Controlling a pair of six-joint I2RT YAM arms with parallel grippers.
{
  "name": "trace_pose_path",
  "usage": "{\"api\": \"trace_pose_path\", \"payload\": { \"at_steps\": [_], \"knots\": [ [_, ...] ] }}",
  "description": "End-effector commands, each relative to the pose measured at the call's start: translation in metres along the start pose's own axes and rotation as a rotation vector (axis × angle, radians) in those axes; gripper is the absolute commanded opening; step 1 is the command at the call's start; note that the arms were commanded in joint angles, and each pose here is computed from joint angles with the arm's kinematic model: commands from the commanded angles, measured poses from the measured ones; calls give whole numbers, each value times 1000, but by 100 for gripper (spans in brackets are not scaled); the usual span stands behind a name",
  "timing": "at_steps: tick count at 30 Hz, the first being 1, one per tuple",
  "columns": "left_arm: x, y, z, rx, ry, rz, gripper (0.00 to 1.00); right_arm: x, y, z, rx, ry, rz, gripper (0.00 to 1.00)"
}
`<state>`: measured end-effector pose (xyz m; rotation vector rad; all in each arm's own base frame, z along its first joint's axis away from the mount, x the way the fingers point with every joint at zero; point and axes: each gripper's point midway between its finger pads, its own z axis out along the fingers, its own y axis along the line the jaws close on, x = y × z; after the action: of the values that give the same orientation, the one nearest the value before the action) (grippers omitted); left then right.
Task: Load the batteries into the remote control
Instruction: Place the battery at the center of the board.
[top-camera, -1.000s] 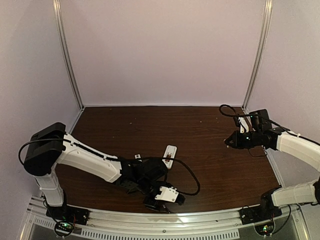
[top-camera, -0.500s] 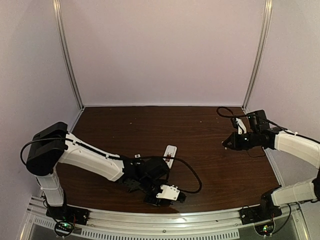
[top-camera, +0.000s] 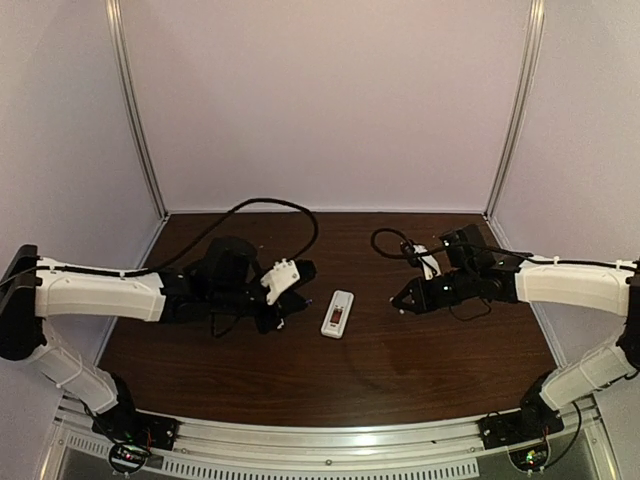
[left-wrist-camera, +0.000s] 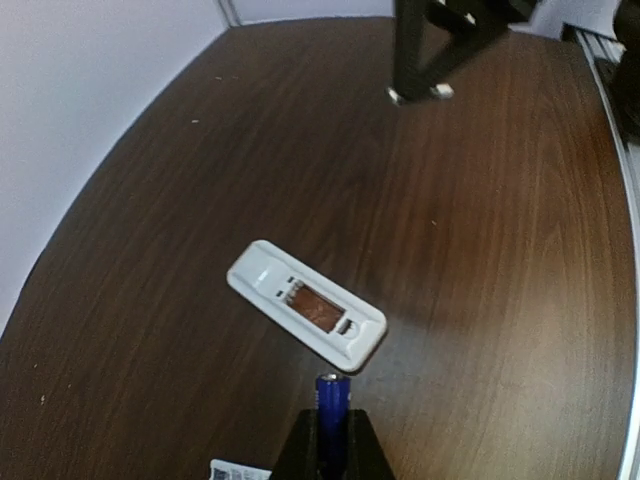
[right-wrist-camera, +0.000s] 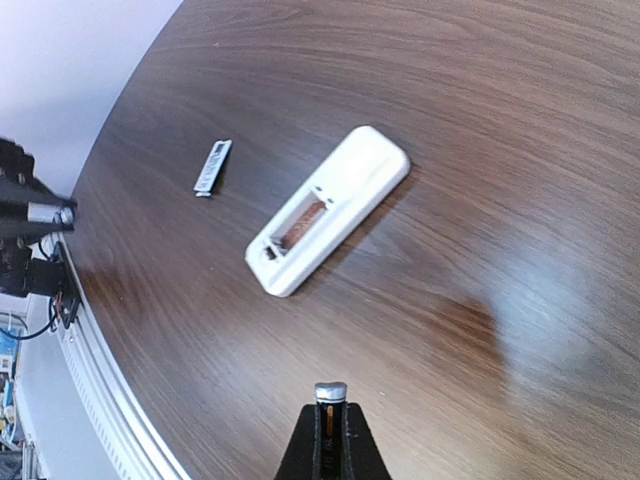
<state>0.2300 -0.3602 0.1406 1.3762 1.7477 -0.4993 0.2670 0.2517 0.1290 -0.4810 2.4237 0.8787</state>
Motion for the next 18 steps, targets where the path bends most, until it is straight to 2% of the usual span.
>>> {"api": "trace_pose_path", "payload": {
  "at_steps": [1, 3, 6, 11, 18],
  "knots": [
    [-8, 63, -36, -242, -118, -269, 0, -12, 46, 28, -87, -18, -60, 3],
    [2, 91, -52, -377, -118, -387, 0, -8, 69, 45, -127, 3, -86, 3],
    [15, 109, -65, -477, -105, -463, 0, 8, 107, 76, -175, 67, -149, 3],
    [43, 124, -63, -523, -17, -572, 0, 30, 144, 117, -201, 132, -225, 4],
    [52, 128, -67, -531, -32, -634, 0, 48, 161, 165, -196, 184, -272, 7]
  ]
}}
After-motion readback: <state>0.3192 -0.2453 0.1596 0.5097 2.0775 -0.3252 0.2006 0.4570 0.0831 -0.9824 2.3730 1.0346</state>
